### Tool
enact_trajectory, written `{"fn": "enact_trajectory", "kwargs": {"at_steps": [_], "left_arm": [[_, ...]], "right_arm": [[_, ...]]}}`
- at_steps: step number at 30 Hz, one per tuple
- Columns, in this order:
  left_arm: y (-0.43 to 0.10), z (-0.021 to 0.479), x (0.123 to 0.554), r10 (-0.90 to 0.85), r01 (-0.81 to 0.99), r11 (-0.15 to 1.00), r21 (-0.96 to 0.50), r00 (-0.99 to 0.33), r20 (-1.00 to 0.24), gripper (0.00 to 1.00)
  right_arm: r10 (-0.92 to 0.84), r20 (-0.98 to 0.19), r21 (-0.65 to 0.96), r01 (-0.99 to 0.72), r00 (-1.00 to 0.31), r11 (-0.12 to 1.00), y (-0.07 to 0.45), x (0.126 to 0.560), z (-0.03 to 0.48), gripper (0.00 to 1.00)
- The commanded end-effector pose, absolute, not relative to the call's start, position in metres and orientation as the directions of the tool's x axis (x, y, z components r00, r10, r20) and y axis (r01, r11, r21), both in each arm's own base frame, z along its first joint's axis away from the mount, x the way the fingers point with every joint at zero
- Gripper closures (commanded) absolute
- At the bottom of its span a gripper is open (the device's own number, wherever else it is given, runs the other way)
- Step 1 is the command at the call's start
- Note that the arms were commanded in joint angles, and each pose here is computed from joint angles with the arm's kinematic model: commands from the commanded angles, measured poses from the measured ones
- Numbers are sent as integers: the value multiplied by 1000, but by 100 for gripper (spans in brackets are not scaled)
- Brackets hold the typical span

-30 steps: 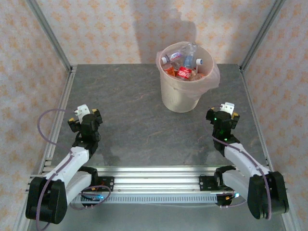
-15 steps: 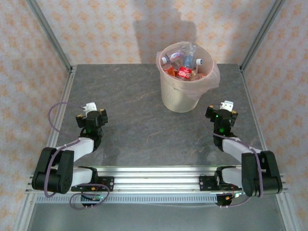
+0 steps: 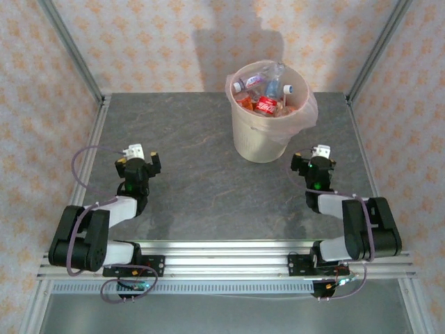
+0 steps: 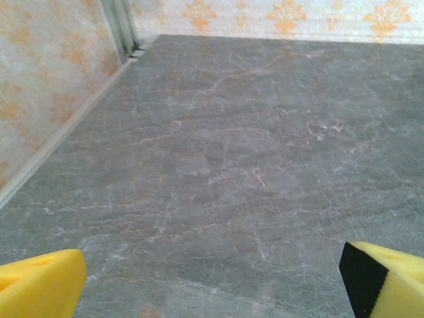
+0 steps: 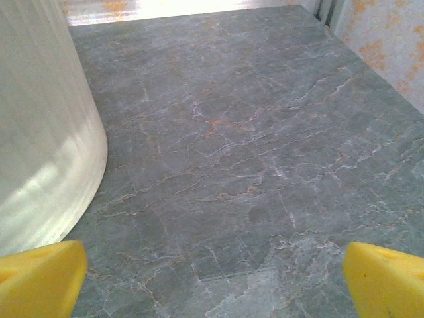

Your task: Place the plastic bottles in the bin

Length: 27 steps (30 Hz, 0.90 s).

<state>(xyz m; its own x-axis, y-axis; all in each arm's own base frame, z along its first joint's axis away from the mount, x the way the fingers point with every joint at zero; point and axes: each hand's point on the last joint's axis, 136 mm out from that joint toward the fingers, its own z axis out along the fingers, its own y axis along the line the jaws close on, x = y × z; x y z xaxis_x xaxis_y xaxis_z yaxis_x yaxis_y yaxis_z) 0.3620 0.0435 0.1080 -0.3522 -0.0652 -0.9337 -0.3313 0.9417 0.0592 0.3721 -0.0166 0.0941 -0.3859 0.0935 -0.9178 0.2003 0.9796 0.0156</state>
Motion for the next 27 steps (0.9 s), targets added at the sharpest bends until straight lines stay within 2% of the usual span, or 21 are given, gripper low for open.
{"fn": "enact_trajectory", "kwargs": {"at_steps": [1, 8, 20, 27], "left_arm": [[41, 115, 374, -68, -314, 949, 35, -311, -948, 0], [35, 96, 388, -51, -275, 960, 59, -375, -926, 0], [35, 96, 389, -49, -275, 960, 60, -375, -926, 0], [35, 96, 389, -49, -274, 960, 60, -374, -926, 0]], "right_arm": [[107, -940, 50, 180, -324, 982, -13, 384, 108, 1], [105, -936, 47, 177, -336, 983, -13, 387, 100, 1], [111, -928, 43, 193, -355, 980, -15, 392, 91, 1], [147, -915, 116, 104, -375, 988, -10, 394, 88, 1]]}}
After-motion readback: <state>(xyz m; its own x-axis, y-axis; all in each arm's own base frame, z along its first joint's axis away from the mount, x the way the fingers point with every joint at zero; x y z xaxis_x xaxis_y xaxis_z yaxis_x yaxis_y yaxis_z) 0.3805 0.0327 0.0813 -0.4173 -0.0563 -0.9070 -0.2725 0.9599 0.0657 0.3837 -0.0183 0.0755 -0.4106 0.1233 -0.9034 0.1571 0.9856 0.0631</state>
